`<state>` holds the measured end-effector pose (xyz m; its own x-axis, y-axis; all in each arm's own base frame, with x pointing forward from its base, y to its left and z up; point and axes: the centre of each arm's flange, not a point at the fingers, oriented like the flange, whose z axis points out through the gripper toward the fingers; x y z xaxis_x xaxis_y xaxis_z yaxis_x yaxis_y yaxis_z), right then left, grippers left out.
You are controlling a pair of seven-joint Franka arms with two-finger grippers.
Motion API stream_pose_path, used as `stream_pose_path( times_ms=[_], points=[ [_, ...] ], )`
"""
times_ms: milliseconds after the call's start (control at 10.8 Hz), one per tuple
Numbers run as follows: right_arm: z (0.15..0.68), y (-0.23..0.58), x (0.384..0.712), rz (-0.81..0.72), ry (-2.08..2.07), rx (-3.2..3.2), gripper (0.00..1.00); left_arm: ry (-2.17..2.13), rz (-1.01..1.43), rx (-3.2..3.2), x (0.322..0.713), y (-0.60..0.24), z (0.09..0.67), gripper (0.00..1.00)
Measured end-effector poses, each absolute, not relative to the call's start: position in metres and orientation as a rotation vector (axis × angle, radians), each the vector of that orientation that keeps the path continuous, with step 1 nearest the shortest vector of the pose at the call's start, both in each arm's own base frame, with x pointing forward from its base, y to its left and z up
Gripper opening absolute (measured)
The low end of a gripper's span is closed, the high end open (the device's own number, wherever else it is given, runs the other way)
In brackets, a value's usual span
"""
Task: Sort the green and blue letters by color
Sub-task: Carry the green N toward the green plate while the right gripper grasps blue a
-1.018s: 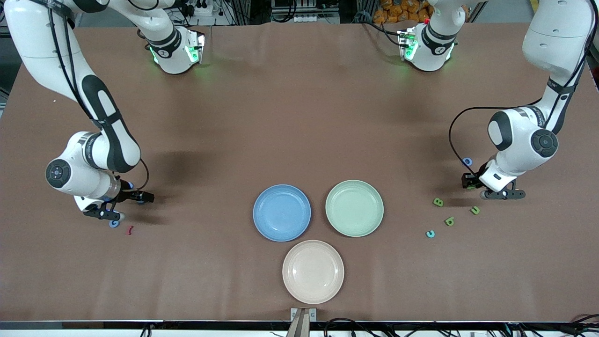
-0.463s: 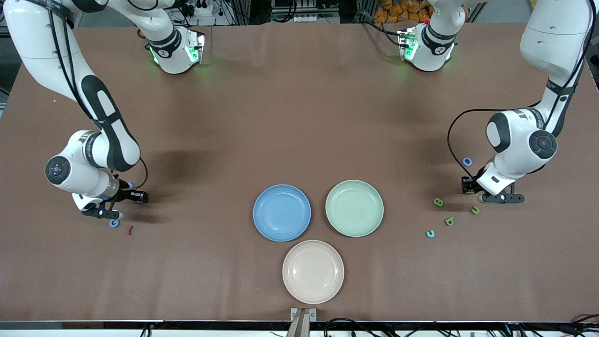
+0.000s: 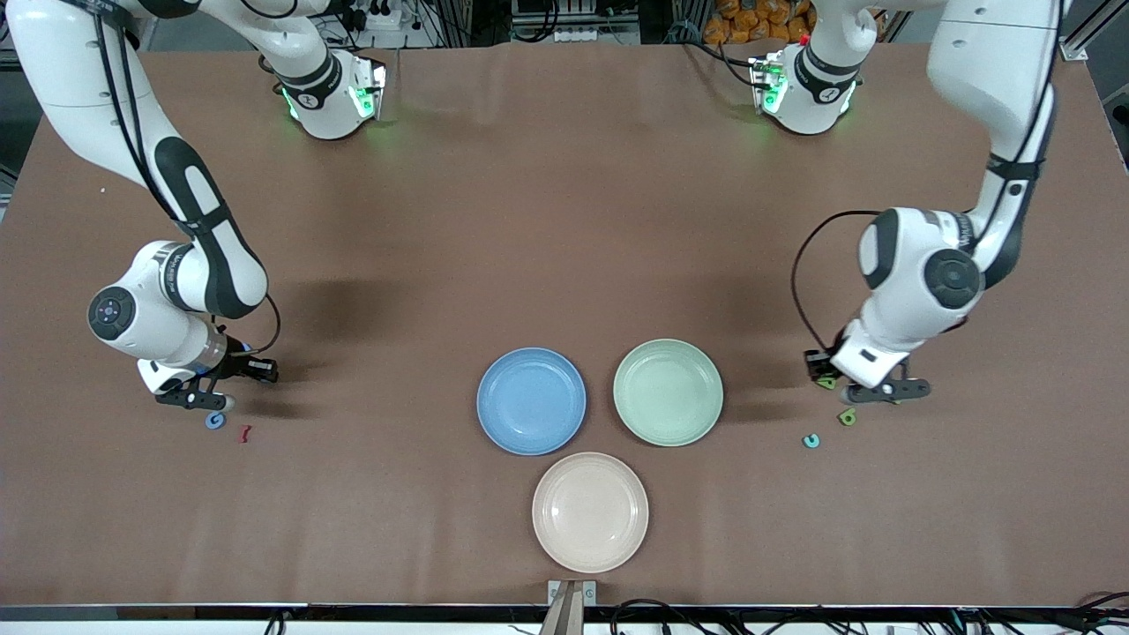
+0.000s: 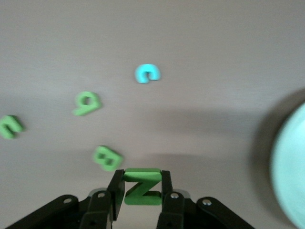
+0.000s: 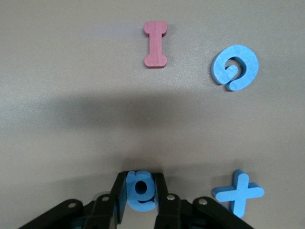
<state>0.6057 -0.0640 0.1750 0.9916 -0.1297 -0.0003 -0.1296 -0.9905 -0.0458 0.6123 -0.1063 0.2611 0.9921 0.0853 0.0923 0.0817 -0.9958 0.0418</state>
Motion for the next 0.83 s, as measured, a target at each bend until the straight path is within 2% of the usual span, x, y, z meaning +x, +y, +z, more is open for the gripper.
stream_pose_path(
  times_ms=[370,648,740,833],
  points=[
    [0.192,-0.046,0.621,0.093,0.21,-3.067,0.27,0.311,0.146,3.056,0.606,-0.22,0.265,0.35],
    [0.223,0.016,0.647,0.104,0.342,-3.047,0.27,0.429,0.134,3.022,0.603,-0.305,0.246,0.35],
    [0.228,0.044,0.65,0.096,0.41,-3.024,0.27,0.416,0.128,3.025,0.602,-0.317,0.239,0.37],
    [0.232,0.077,0.652,0.093,0.482,-2.987,0.27,0.398,0.132,3.034,0.603,-0.321,0.234,0.48]
  ],
)
